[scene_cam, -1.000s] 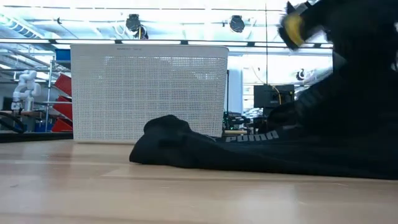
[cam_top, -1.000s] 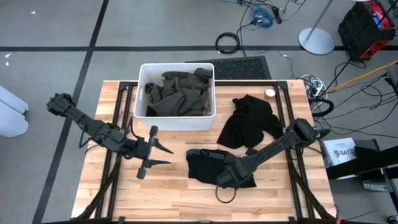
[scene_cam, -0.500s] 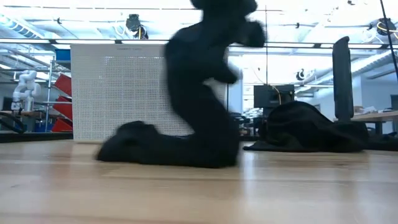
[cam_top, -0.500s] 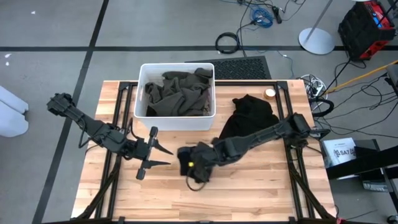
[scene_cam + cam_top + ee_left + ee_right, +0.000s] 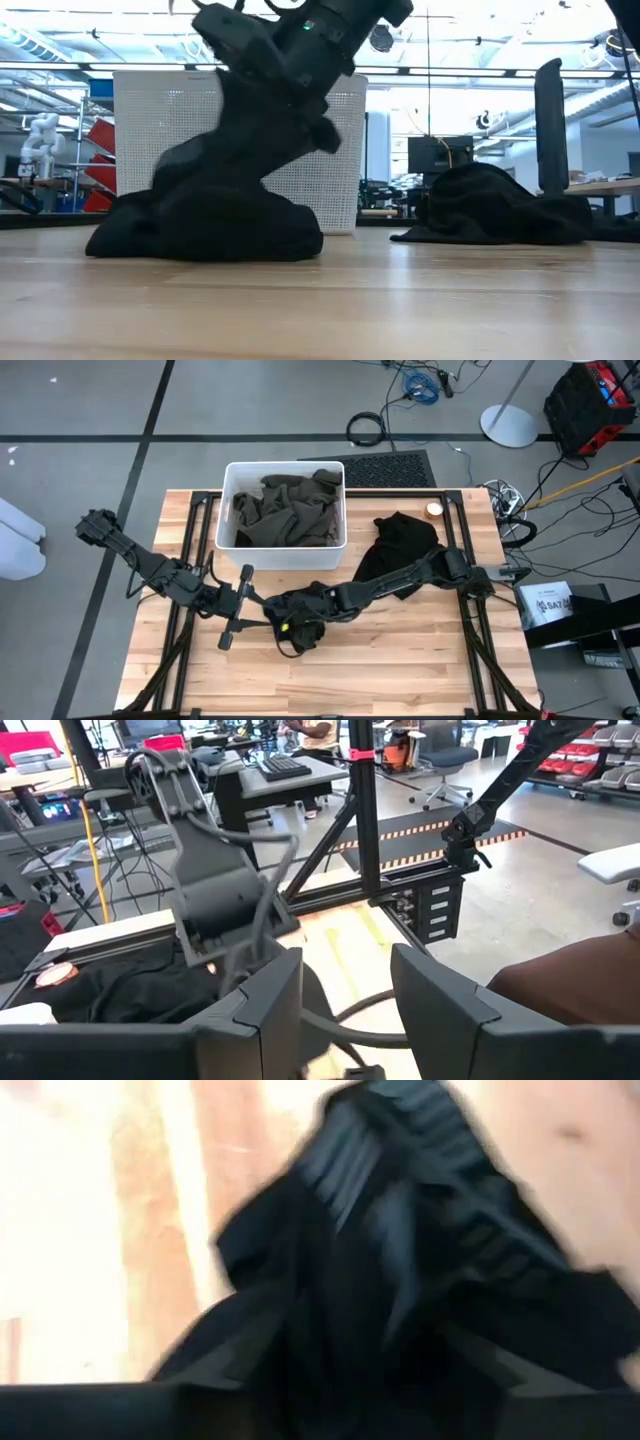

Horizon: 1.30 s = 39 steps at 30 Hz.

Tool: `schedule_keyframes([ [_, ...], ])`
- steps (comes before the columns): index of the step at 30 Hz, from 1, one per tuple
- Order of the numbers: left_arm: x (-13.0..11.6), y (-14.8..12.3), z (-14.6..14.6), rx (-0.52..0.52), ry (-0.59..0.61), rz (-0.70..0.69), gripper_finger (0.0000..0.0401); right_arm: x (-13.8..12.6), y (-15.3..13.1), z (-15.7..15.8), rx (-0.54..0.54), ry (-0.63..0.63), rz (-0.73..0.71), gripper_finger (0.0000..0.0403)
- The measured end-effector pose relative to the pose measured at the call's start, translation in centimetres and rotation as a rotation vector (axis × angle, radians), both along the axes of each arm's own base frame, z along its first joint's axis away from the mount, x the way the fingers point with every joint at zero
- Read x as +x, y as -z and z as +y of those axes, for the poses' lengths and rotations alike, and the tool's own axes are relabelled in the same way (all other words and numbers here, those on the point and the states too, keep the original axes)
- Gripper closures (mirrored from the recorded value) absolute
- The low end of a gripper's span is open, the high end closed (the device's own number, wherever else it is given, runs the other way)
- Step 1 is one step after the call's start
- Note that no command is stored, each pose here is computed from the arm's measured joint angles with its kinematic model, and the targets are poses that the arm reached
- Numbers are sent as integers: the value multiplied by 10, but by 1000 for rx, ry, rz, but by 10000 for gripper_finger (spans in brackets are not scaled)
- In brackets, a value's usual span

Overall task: Sort clothes
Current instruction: Put the black boxer into the white laundry bin

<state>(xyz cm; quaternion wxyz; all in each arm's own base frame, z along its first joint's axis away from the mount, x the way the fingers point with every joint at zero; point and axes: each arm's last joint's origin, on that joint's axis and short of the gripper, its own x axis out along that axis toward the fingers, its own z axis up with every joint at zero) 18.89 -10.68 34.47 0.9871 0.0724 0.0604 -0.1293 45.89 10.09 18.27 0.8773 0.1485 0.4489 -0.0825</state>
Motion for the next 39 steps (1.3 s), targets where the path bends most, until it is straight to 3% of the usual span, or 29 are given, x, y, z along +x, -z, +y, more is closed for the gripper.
schedule_keyframes([
  [4,0,0,0,0,0,0,237,8,13,6,-6,-62,-37,163],
  [10,0,0,0,0,0,0,237,14,45,12,-165,-221,-9,100],
  [14,0,0,0,0,0,0,237,16,58,12,-180,-216,16,92],
  [23,0,1,0,3,0,5,237,10,74,6,-54,-179,145,97],
  [28,0,1,0,3,-1,7,237,5,74,9,-41,-161,180,153],
  [37,0,1,0,6,2,12,237,2,74,16,-9,-210,203,371],
  [39,0,1,0,6,2,12,237,2,74,16,-11,-212,202,385],
])
